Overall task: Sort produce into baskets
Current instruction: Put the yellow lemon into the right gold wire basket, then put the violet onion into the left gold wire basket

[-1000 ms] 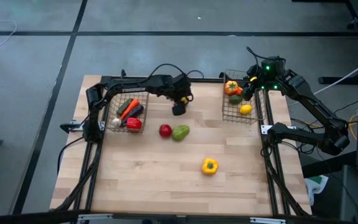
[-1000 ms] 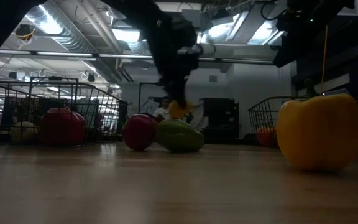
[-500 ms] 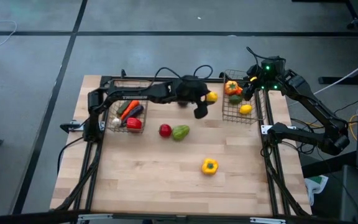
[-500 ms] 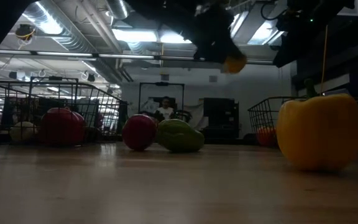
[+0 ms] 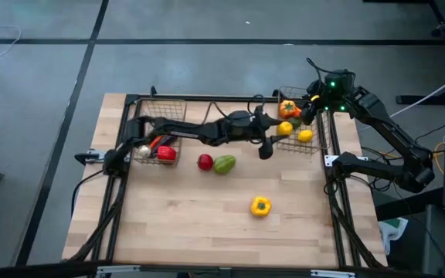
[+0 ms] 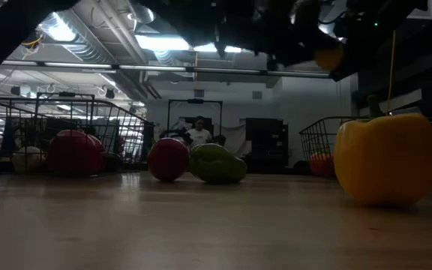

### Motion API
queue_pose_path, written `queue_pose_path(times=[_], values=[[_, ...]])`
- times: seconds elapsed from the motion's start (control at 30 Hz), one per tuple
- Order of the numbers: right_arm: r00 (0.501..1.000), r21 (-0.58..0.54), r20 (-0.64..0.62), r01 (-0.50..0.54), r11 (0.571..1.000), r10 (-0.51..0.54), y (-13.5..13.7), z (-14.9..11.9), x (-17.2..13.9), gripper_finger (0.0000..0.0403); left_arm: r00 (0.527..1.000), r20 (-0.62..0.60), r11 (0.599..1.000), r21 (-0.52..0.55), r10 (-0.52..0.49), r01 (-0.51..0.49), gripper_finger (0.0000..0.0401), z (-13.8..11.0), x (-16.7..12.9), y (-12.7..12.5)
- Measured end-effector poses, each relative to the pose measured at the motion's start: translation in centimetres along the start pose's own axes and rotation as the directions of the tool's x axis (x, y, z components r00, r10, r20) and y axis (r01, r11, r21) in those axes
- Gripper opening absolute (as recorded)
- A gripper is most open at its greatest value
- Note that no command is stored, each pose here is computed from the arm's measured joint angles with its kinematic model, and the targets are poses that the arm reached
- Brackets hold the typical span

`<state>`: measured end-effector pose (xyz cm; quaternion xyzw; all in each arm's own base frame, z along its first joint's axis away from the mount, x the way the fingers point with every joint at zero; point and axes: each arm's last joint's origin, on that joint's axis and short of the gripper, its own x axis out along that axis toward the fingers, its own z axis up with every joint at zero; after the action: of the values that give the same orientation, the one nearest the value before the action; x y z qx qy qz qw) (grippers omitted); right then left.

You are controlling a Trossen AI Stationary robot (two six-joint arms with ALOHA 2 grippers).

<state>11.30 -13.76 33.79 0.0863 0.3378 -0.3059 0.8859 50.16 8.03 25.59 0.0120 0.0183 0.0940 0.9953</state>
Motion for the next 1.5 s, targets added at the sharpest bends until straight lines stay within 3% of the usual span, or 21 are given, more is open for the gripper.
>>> queue_pose_path(times=[0.3,0.47,0.67,0.97,1.5], values=[[1.0,0.0,0.001,0.001,1.0,-0.001,0.0,0.0,0.0,0.0209,0.999,0.025,1.0,0.0,0.031,-0.031,0.0226,-6.2,2.2,1.2],[1.0,0.0,0.001,0.001,1.0,-0.001,0.0,0.0,0.0,0.0209,0.999,-0.017,0.999,0.001,0.044,-0.044,0.0226,-8.0,2.6,1.7],[1.0,0.0,0.001,0.001,1.0,-0.001,0.0,0.0,0.0,0.0209,0.994,-0.032,0.995,0.002,0.103,-0.103,0.0233,-8.1,2.5,1.9],[1.0,0.0,0.001,0.001,1.0,-0.001,0.0,0.0,0.0,0.0209,0.991,-0.048,0.989,-0.073,0.125,-0.128,0.0292,-8.3,2.5,2.0],[1.0,0.0,0.001,0.001,1.0,-0.001,0.0,0.0,0.0,0.0209,0.991,-0.045,0.989,-0.075,0.125,-0.128,0.0296,-8.2,2.5,2.0]])
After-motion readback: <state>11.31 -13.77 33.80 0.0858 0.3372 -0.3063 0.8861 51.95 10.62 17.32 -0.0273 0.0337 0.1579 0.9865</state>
